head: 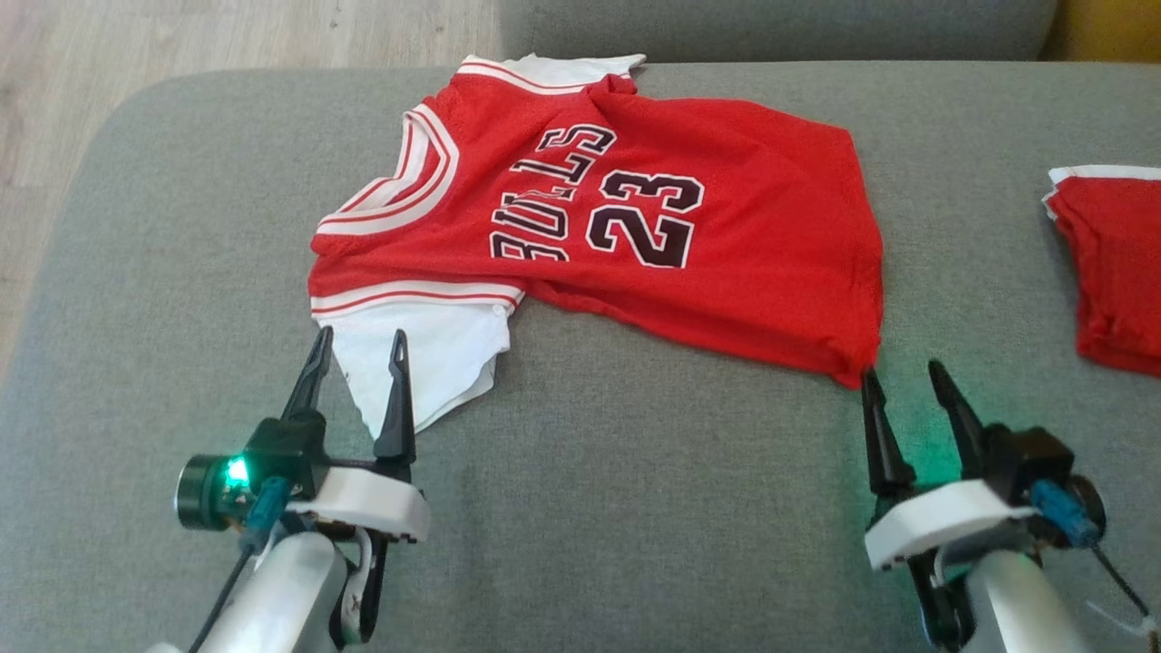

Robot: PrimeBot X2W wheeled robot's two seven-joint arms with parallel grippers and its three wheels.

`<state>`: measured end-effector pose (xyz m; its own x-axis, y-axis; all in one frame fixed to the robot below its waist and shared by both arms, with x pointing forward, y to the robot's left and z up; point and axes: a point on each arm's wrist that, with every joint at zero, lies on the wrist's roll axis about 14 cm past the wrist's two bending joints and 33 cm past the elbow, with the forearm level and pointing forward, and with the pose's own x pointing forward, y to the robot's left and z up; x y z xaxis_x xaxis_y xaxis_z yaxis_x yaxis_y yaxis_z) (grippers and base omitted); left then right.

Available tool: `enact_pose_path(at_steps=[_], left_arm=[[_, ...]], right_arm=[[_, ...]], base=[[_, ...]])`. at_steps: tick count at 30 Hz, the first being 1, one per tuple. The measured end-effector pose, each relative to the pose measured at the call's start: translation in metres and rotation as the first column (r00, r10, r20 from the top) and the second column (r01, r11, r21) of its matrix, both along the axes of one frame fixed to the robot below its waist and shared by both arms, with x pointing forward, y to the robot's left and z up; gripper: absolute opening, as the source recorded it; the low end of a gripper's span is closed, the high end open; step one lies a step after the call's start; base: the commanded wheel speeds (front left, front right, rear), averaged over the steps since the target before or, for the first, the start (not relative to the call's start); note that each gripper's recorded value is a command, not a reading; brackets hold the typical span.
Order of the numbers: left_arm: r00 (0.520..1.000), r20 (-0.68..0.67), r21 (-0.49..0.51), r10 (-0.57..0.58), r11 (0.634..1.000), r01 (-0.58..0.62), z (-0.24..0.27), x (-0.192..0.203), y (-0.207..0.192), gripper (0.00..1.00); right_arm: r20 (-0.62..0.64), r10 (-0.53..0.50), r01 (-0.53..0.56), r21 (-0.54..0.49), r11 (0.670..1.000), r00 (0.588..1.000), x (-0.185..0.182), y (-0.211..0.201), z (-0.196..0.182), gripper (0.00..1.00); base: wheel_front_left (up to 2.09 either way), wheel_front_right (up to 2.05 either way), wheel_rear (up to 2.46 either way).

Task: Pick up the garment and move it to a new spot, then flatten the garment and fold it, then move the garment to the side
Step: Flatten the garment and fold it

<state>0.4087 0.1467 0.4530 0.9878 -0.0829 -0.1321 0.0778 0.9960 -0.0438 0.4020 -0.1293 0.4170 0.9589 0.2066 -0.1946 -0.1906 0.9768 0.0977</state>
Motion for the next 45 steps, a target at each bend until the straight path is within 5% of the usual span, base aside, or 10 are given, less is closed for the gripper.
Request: enact_pose_path(at_steps=[25,26,27,28,45], left_arm=[[0.996,-0.082,0.008,0.042,0.999,-0.041,-0.028,-0.006,0.015,1.00],[0.996,-0.083,0.012,0.041,0.999,-0.040,-0.029,-0.006,0.015,1.00],[0.996,-0.085,0.016,0.040,0.999,-0.039,-0.030,-0.006,0.015,1.00],[0.995,-0.087,0.016,0.040,0.999,-0.038,-0.030,-0.006,0.015,1.00],[0.987,-0.156,-0.017,-0.036,0.999,0.033,-0.044,-0.009,-0.008,1.00]], right_arm=[[-0.192,0.077,-0.074,0.021,0.997,0.978,0.014,0.030,-0.049,1.00],[-0.194,0.076,-0.072,0.025,0.997,0.978,0.014,0.030,-0.049,0.82],[-0.191,0.074,-0.069,0.029,0.997,0.979,0.015,0.030,-0.048,0.49],[-0.187,0.070,-0.066,0.031,0.997,0.980,0.016,0.029,-0.047,0.00],[-0.077,-0.030,0.030,-0.009,1.000,0.997,0.021,-0.008,-0.018,0.00]], base=[[0.00,0.00,0.00],[0.00,0.00,0.00],[0.00,0.00,0.00],[0.00,0.00,0.00],[0.00,0.00,0.00]])
